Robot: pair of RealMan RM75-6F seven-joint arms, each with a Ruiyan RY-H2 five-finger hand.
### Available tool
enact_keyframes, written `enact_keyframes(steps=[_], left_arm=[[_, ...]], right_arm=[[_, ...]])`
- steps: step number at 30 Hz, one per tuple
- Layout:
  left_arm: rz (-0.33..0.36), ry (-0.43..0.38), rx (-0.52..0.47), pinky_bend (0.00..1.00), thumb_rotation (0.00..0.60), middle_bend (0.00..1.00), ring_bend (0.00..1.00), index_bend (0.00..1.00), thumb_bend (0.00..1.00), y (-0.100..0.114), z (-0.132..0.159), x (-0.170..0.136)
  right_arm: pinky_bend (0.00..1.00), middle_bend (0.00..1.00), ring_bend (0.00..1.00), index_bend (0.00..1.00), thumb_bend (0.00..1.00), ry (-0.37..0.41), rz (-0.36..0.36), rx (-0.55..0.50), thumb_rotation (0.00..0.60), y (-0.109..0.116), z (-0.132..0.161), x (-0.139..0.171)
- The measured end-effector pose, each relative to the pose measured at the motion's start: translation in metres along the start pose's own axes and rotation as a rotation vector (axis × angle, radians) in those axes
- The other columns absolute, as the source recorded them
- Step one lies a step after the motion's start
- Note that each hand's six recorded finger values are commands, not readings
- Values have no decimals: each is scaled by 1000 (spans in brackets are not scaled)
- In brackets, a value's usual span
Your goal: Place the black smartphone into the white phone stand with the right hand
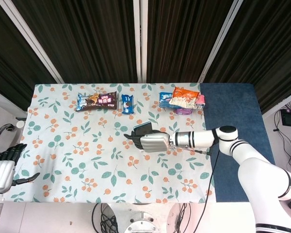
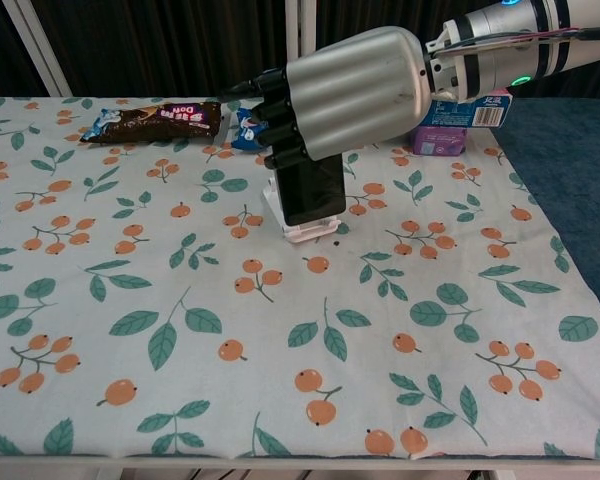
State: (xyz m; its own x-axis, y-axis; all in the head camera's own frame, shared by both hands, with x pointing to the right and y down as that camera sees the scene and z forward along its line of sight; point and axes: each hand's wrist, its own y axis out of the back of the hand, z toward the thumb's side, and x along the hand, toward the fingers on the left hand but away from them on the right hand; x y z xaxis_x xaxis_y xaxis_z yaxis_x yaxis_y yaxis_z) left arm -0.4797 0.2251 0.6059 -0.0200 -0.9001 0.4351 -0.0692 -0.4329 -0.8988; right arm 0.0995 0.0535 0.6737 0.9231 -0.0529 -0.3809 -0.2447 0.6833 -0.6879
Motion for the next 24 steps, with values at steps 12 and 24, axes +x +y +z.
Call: enact_keyframes(steps=[12, 24], left_arm=[[-4, -4, -3, 223, 332, 112, 129, 117, 7, 0, 0, -1], [-3, 0, -4, 223, 332, 112, 129, 118, 7, 0, -1, -1]], right_arm=[[0, 237, 235, 485, 220, -3, 14, -13, 600, -4, 9, 0], [0, 238, 235, 485, 221, -13, 10, -23, 600, -4, 11, -2]])
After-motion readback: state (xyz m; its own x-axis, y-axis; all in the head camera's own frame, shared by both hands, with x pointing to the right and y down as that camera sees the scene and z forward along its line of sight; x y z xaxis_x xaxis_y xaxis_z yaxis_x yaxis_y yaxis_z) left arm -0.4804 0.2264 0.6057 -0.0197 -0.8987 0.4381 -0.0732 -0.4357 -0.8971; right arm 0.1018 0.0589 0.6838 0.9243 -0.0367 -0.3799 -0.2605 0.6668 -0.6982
